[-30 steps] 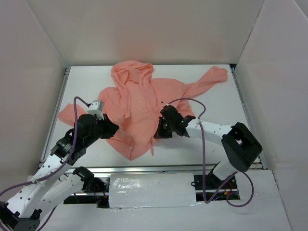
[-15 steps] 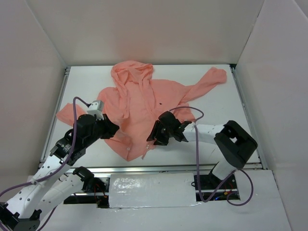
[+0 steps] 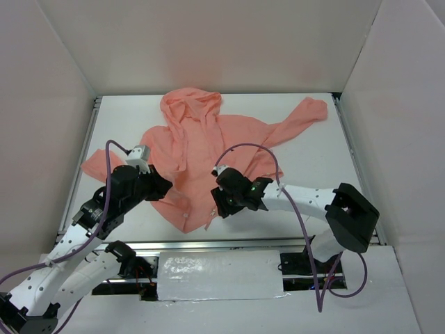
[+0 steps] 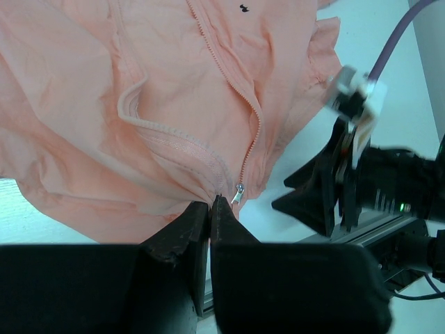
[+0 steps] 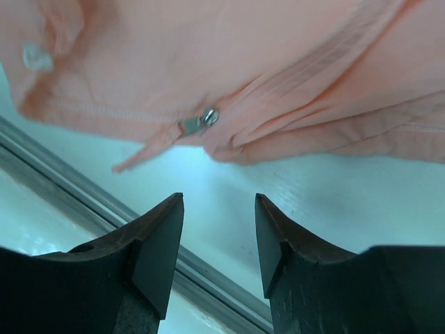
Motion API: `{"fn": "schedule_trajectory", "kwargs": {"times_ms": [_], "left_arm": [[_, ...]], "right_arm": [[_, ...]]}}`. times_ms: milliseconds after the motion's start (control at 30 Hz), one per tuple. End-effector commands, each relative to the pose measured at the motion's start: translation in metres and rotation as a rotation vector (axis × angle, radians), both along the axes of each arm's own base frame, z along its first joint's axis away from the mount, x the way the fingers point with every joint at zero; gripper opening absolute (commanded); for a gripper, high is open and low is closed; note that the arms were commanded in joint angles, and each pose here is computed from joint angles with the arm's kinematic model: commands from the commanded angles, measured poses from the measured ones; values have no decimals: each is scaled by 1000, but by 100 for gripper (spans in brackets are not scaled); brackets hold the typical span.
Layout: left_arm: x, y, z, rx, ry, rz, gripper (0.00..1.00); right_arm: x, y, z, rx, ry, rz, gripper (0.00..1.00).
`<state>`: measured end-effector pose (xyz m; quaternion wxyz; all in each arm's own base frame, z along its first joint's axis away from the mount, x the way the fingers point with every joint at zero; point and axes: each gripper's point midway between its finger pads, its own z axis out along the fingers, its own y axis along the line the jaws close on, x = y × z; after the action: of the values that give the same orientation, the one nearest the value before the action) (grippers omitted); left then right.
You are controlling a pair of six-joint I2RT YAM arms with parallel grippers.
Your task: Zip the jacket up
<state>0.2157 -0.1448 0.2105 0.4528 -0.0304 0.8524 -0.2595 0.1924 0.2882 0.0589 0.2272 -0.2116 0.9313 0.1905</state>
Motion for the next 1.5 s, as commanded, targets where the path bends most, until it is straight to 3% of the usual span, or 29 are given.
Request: {"fn": "schedule_trajectory", "kwargs": {"times_ms": [0, 433, 1100, 1200, 1467], "left_arm": [[4, -1, 16, -6, -58, -12, 0], [3, -5, 15, -10, -56, -30, 0], [1, -6, 16, -18, -64, -42, 0], [1, -6, 18, -19, -68, -43, 0], [1, -5, 17, -17, -66, -43, 0]], "right_arm": [[5, -3, 10, -125, -148, 158, 53], [34, 23, -5, -245, -210, 253, 56], [12, 22, -39, -294, -103, 347, 54], [12, 20, -42, -311, -100, 340, 50], [12, 23, -39, -290, -103, 336, 20]]}}
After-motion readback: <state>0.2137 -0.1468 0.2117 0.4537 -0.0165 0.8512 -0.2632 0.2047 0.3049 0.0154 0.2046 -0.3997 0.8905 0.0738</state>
